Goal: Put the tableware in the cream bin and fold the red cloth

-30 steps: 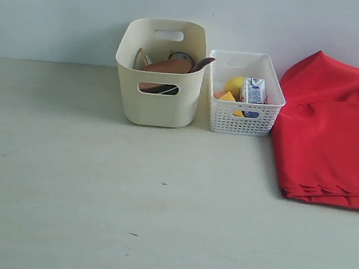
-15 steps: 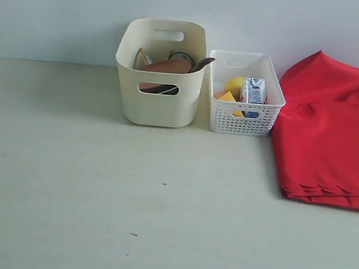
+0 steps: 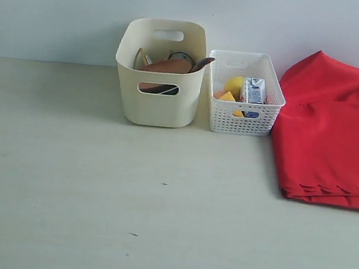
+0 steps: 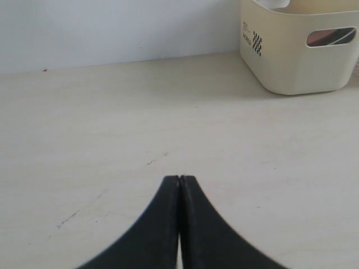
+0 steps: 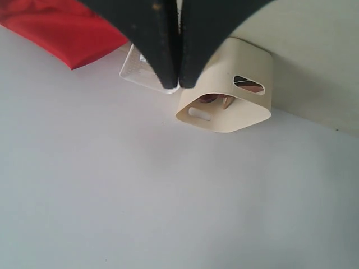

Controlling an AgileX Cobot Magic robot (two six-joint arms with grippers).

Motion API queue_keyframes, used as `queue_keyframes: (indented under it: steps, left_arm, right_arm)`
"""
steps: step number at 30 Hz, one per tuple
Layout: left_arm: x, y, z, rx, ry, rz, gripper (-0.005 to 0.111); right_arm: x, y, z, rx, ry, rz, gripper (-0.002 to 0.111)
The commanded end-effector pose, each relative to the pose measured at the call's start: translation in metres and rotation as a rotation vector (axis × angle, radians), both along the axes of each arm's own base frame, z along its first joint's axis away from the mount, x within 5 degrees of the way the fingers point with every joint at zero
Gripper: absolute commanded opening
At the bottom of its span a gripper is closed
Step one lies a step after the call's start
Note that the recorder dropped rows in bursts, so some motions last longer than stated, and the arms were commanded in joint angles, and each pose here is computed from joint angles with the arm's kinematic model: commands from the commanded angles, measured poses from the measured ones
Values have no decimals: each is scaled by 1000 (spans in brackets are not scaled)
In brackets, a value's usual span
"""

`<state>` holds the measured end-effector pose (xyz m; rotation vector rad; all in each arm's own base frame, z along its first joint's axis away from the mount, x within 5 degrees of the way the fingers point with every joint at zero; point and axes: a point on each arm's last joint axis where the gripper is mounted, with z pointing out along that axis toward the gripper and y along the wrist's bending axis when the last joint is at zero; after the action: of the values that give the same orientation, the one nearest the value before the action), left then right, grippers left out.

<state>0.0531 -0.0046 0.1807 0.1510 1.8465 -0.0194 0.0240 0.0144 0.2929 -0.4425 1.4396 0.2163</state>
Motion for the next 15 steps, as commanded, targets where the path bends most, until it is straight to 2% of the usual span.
queue_keyframes:
  steps: [1, 15]
  left_arm:
    - [0, 0, 0, -3, -9, 4, 0]
    - [0, 0, 0, -3, -9, 4, 0]
  right_arm:
    - [0, 0, 0, 0, -17, -1, 0]
    - [2, 2, -10, 69, 69, 18, 0]
